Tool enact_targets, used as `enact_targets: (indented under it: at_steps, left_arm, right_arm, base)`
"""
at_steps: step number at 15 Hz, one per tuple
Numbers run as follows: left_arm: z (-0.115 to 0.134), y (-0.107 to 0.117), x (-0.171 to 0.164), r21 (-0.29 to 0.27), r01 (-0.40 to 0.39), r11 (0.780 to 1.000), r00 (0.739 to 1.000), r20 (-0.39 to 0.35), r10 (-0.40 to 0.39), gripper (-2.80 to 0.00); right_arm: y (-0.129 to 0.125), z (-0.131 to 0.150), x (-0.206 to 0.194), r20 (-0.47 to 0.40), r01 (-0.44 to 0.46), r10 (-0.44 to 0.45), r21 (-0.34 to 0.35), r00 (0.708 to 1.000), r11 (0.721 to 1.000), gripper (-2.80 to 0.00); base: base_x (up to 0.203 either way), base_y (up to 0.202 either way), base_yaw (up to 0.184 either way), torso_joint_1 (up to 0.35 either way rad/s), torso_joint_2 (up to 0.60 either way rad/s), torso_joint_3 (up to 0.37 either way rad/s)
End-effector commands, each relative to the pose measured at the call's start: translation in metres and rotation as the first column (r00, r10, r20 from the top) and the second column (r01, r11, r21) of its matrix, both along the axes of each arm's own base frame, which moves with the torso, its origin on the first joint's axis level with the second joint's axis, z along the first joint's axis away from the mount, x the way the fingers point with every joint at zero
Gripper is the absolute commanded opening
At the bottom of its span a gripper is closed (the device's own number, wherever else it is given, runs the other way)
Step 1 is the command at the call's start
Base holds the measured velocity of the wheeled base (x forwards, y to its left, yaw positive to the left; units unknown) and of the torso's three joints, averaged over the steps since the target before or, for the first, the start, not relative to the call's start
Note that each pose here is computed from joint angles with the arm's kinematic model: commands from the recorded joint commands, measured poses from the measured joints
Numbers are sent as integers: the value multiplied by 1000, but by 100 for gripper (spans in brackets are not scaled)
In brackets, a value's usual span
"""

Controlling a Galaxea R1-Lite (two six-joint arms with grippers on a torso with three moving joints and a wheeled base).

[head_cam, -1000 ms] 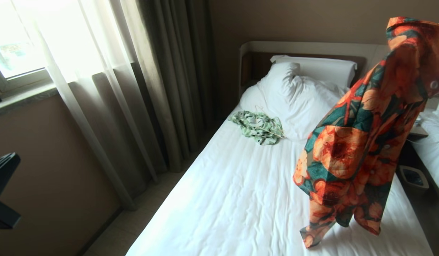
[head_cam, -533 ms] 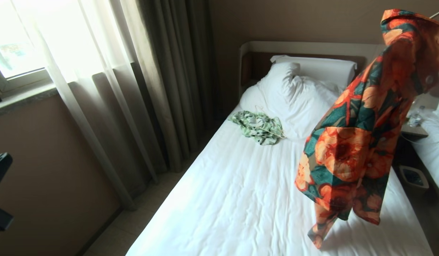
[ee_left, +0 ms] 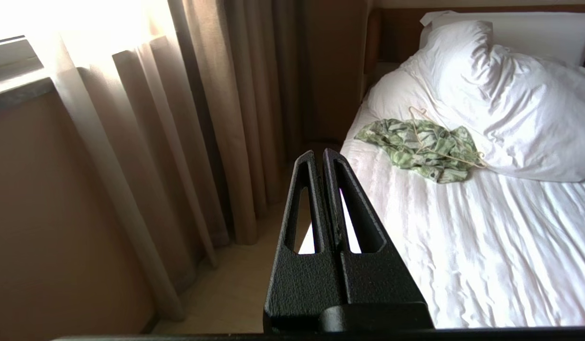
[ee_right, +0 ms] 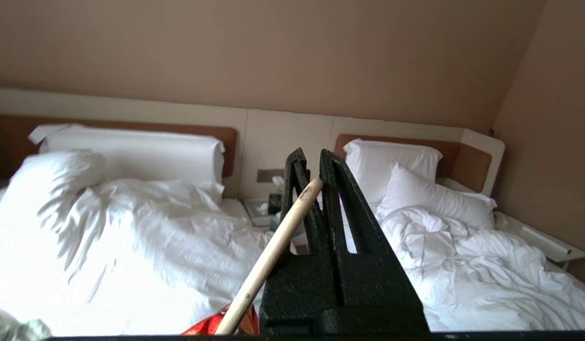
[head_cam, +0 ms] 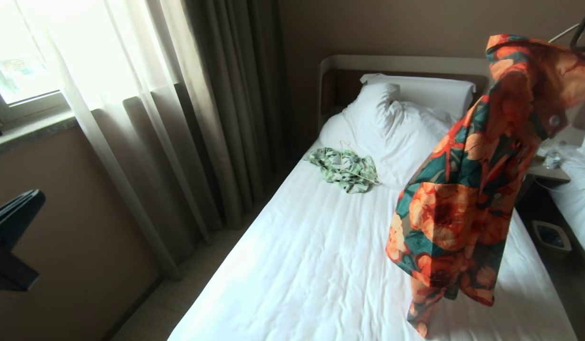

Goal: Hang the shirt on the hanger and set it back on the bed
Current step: Take the clothes hanger out of the clothes

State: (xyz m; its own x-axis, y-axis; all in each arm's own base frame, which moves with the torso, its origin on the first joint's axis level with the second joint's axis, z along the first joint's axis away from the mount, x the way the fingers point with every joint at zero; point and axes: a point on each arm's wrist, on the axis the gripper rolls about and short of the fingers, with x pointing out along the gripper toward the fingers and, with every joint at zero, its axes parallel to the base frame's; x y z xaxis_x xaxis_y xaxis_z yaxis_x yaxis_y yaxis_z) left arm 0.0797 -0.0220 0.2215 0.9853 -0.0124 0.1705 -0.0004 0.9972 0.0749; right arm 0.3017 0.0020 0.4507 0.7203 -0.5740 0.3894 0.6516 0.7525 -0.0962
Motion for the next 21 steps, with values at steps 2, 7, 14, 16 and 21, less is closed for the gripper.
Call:
enact_targets:
  at_steps: [2, 7, 14, 16, 21]
  left_arm:
    - [13, -16, 24, 15, 57, 998, 998, -36, -56, -280]
    - [17, -78, 55, 55, 305, 951, 945, -139, -295, -280]
    - [27, -218, 77, 153, 506, 849, 855, -219, -470, -280]
    - [25, -247, 86, 164, 523, 837, 845, -226, -484, -280]
    - [4, -316, 95, 227, 564, 794, 822, -243, -515, 0]
  right_arm:
    - [13, -11, 9, -93, -39, 38, -4, 995, 999, -280]
    - [29, -29, 32, -161, -79, 76, -11, 984, 997, -280]
    - [32, -45, 50, -202, -81, 79, -6, 976, 997, -280]
    - [33, -56, 61, -219, -89, 91, 19, 972, 996, -280]
    - [36, -72, 76, -255, -90, 93, 22, 962, 996, -280]
  base:
    - [0, 0, 0, 0, 0, 0]
    - [0, 0, 0, 0, 0, 0]
    - [0, 0, 0, 0, 0, 0]
    - [0, 0, 0, 0, 0, 0]
    - [0, 0, 0, 0, 0, 0]
